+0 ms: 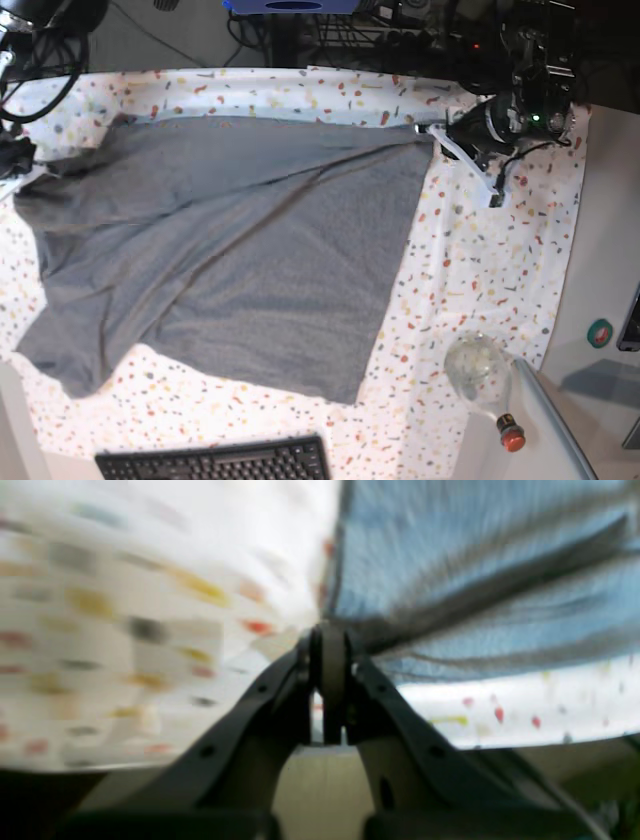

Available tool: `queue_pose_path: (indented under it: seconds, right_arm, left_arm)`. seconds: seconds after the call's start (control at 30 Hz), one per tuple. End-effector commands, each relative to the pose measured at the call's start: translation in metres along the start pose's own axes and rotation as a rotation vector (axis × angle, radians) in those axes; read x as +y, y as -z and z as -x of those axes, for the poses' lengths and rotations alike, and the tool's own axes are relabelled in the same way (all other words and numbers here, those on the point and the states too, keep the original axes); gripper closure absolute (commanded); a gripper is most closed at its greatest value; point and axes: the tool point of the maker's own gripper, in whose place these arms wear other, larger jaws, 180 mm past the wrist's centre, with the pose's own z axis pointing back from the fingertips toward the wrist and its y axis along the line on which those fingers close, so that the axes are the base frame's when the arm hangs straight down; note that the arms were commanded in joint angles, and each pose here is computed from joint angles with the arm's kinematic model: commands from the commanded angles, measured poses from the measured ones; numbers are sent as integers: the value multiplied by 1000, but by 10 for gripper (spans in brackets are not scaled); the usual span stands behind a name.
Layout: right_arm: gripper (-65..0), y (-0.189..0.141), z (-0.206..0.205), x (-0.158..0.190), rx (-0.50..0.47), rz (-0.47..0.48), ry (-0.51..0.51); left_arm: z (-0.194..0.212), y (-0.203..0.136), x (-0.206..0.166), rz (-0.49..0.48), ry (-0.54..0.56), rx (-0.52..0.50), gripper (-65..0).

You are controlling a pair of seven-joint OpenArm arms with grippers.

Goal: Layout the t-shirt on the table in an organized manner, then fold the t-shirt properly
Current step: 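Stretch the shirt between both grippers to flatten it, then lift the shirt with both grippers and lay it back down flat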

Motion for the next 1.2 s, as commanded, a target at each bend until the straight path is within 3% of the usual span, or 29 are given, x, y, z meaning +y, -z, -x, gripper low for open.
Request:
queue_pose_path:
  seconds: [0.0,0.1,0.2,0.33,0.47,0.6,0.7,0.77,0.87,0.93,1.07,1.17]
  right_arm:
    - [0,-8,-6,-1,-9,8,-30]
    - [0,-5,-5,14,16,-21,-71]
    - [0,4,-31,31,-20,-59,-100]
    - [0,13,-104,36,-100,-67,-180]
    - [0,16,-210,25,-247,-48,-225]
    - [0,-35,-315,-12,-422,37,-238]
    - [0,-108,-381,-45,-592,132,-245]
    - [0,-152,-408,-60,-691,179,-243]
    - [0,-205,-425,-74,-797,252,-263]
    - [0,-217,-419,-77,-780,287,-280]
    - [0,-179,-371,-70,-597,327,-359]
    - [0,-142,-316,-73,-471,324,-379]
  left_arm:
    - [-12,-7,0,3,11,-40,0]
    - [-37,-9,-9,21,30,-93,0]
    - [-67,-7,-36,73,80,-144,0]
    - [-133,-9,-82,150,146,-255,0]
    - [-237,-24,-105,166,94,-395,0]
    - [-346,-79,-137,229,62,-587,0]
    - [-418,-153,-160,292,49,-780,0]
    - [-445,-193,-167,327,33,-866,0]
    - [-462,-227,-167,370,-10,-939,0]
    - [-459,-228,-162,375,-31,-950,0]
    - [-417,-182,-163,361,-13,-872,0]
    - [-363,-134,-160,335,12,-771,0]
